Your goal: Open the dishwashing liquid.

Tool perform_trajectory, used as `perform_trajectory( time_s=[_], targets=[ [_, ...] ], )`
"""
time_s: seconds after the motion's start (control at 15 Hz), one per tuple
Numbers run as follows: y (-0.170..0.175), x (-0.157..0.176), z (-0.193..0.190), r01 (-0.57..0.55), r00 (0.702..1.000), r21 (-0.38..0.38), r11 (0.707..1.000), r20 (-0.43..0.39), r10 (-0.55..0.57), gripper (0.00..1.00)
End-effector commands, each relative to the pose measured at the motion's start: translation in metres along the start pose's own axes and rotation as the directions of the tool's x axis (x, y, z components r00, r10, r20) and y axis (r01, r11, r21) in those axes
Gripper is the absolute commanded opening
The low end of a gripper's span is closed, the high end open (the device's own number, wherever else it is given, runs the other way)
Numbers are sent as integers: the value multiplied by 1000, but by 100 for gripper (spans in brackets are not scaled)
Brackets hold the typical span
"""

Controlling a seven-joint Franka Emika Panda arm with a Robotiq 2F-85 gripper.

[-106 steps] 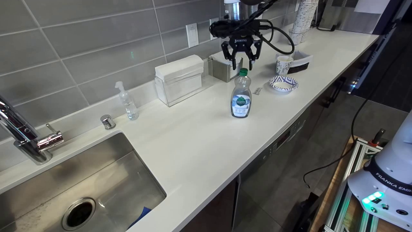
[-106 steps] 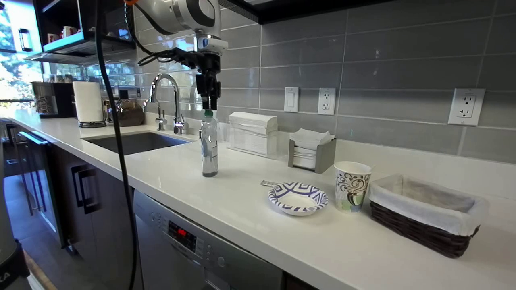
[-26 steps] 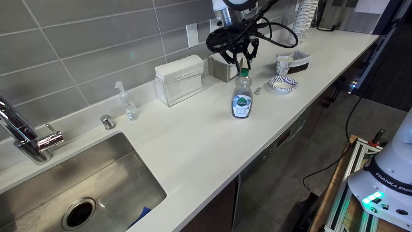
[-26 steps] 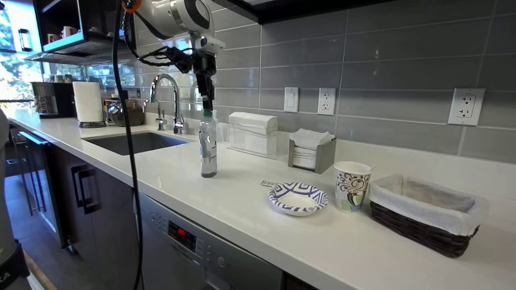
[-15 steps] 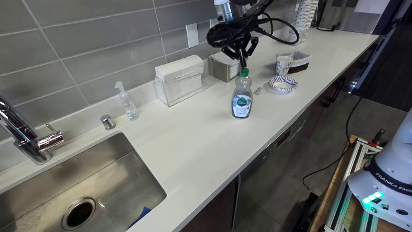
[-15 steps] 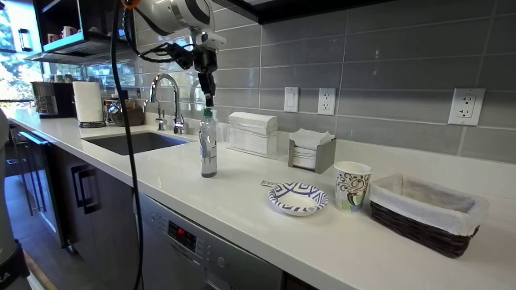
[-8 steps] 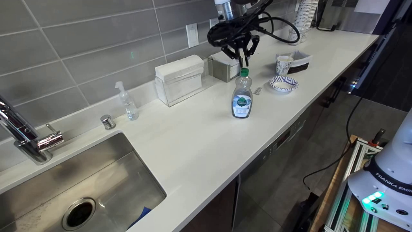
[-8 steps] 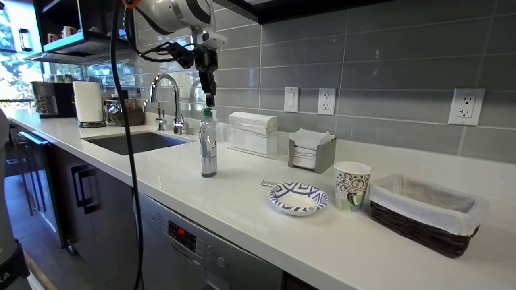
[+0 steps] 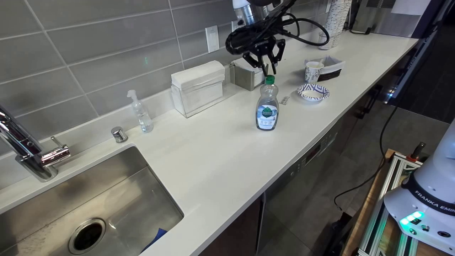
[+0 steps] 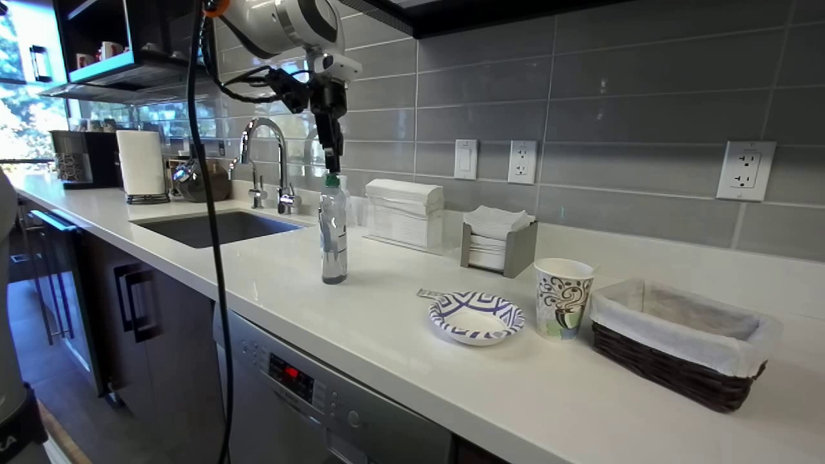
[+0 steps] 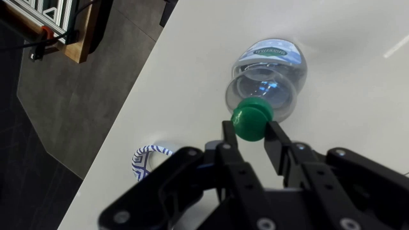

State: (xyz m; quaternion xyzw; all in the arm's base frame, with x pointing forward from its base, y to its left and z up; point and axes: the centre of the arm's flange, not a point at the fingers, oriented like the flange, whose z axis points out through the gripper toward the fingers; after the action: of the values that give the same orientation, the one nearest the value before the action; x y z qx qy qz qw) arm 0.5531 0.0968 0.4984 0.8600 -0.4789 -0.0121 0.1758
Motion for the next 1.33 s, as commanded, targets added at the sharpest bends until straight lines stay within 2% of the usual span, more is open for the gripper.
perform_trajectory(
  time_s=[0.0,0.4,0.8,1.07,1.27],
  targets=[
    [-13,3,0,-2,1000,-43,999,8,2,31],
    [-20,3,1,6,1000,-35,999,6,-6,33],
    [-20,3,4,13,1000,-63,998,14,-12,36],
    [-14,2,4,17,1000,-97,995,21,-15,28],
    [-9,1,3,15,1000,-97,995,24,-12,10]
  ],
)
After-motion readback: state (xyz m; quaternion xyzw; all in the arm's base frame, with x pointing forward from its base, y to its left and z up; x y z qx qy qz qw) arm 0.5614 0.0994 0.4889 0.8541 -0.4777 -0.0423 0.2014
